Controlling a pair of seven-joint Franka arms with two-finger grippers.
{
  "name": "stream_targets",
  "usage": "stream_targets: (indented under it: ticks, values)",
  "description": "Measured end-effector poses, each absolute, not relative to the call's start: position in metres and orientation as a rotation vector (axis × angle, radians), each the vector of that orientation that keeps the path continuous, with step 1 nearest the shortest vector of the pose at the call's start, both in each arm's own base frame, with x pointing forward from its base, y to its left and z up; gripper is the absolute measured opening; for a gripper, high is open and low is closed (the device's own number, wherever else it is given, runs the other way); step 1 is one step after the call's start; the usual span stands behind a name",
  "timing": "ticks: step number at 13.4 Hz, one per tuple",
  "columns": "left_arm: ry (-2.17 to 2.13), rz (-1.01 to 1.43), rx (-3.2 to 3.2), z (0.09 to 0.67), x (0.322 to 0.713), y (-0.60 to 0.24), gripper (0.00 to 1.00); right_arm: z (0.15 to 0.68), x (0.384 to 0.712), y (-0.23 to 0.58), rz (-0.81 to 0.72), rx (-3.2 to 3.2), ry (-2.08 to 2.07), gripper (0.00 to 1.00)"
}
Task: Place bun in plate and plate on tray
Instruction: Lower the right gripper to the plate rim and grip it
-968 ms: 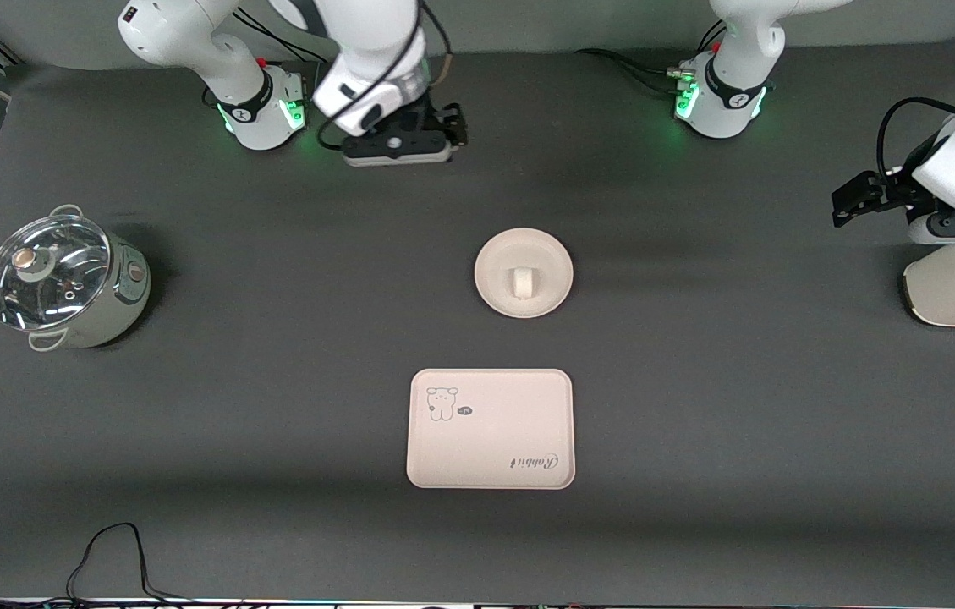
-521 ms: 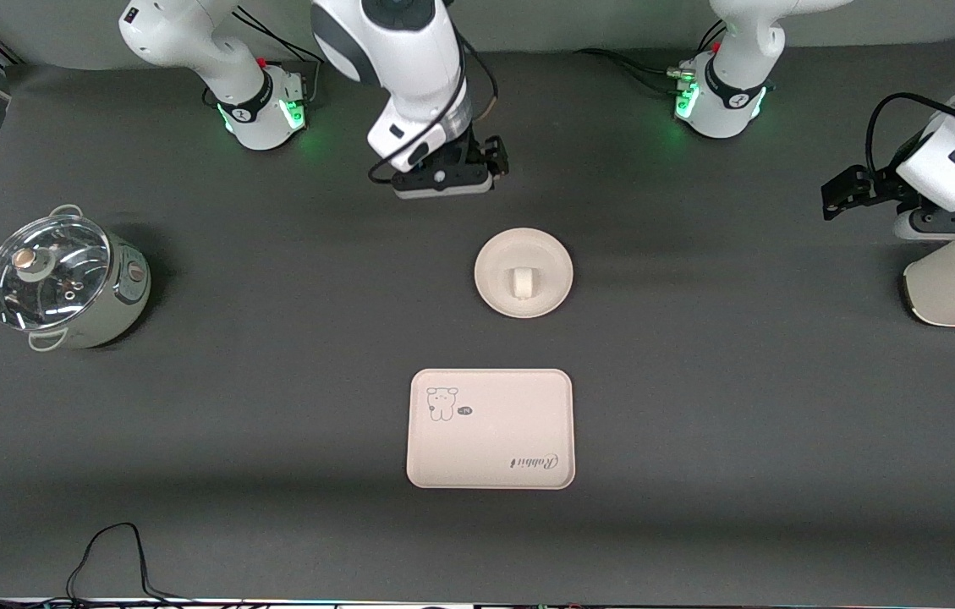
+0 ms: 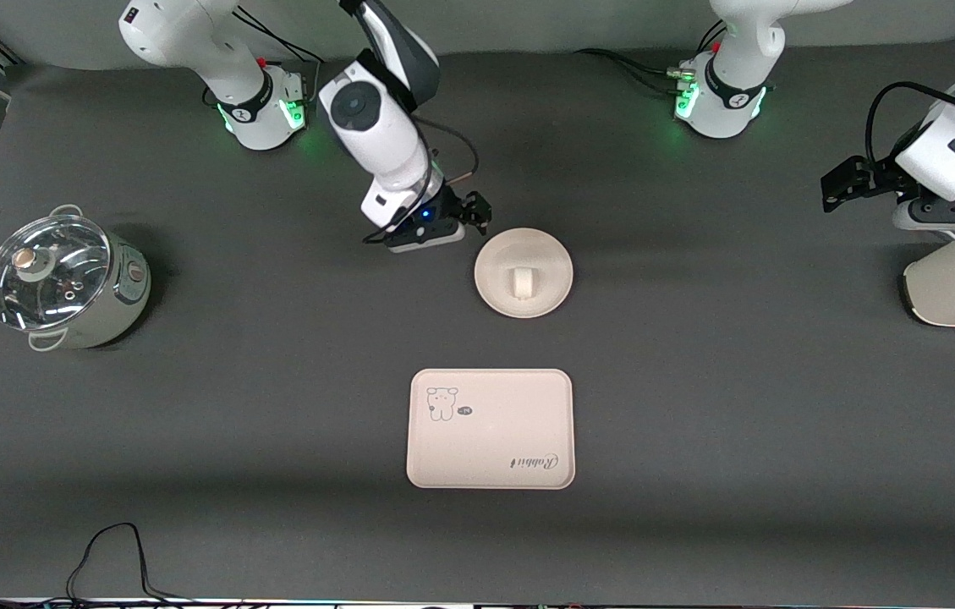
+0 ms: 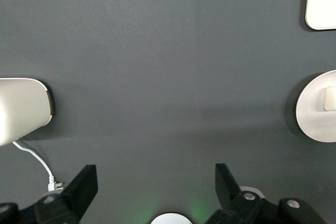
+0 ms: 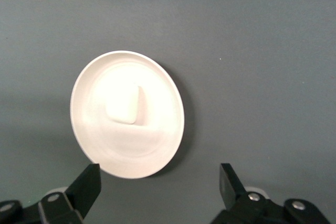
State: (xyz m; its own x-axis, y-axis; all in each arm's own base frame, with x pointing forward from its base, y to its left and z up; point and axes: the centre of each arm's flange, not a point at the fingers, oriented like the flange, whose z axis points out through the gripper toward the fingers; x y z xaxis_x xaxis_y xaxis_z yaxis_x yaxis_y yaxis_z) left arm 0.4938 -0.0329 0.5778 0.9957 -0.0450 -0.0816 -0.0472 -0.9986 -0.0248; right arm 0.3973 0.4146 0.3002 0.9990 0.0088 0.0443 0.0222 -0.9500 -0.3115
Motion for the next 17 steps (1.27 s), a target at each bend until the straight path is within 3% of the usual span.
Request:
stream_targets:
  ticks: [7, 17]
  values:
    - [0.072, 0.149, -3.11, 0.576, 0.492, -0.033, 1.0, 0.211, 0.41, 0.395, -0.087, -2.734, 0.053, 1.0]
    - [0.072, 0.138, -3.111, 0.577, 0.493, -0.033, 1.0, 0.173, 0.409, 0.425, -0.054, -2.686, 0.096, 1.0]
